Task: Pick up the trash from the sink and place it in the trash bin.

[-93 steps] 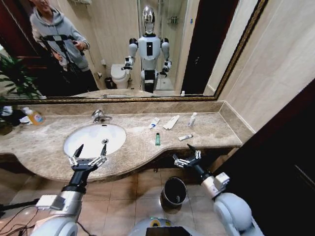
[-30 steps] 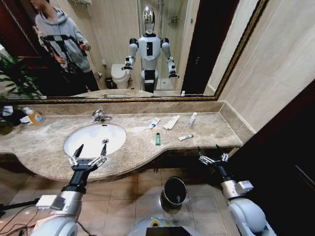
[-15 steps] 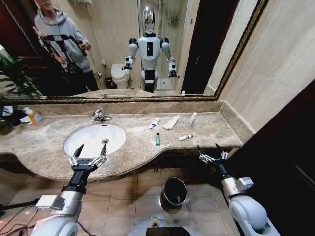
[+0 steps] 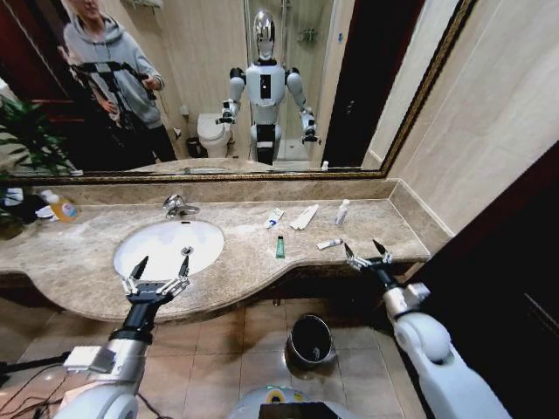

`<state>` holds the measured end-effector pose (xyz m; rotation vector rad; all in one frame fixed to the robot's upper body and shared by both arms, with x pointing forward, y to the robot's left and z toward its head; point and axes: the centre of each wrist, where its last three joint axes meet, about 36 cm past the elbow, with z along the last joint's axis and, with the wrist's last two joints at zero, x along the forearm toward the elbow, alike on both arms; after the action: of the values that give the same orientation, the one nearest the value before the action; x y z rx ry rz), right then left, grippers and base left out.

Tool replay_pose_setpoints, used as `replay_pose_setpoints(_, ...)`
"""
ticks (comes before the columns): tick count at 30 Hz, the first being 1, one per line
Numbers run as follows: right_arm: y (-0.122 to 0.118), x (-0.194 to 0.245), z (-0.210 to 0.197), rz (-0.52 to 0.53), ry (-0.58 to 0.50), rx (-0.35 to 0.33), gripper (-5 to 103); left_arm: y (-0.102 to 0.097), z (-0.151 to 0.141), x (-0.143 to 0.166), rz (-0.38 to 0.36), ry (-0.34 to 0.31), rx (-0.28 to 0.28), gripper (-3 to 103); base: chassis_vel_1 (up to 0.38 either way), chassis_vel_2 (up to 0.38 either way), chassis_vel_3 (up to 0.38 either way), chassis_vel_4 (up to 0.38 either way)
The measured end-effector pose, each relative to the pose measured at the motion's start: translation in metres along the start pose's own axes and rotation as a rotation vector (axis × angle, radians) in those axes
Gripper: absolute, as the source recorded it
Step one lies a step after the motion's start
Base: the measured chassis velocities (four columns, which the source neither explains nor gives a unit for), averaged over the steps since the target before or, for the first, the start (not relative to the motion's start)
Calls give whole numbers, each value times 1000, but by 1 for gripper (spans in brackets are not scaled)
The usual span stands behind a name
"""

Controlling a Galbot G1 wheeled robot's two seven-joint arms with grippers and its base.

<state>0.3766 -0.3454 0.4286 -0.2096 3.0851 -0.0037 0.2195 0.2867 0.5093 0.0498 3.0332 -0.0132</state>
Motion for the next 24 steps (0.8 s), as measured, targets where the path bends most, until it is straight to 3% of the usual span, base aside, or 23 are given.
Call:
replay_pose_setpoints(5, -24, -40, 12, 14, 8, 13, 100, 0, 0, 0, 0, 0, 0, 100, 0, 0, 0, 0)
replay_pose_setpoints(11, -32, -74, 19, 18, 10, 16, 100, 0, 0, 0, 0, 0, 0, 100, 0, 0, 0, 0)
replay_pose_setpoints(24, -15, -144, 35, -14, 34, 8, 100, 0, 0, 0, 0, 0, 0, 100, 0, 0, 0, 0)
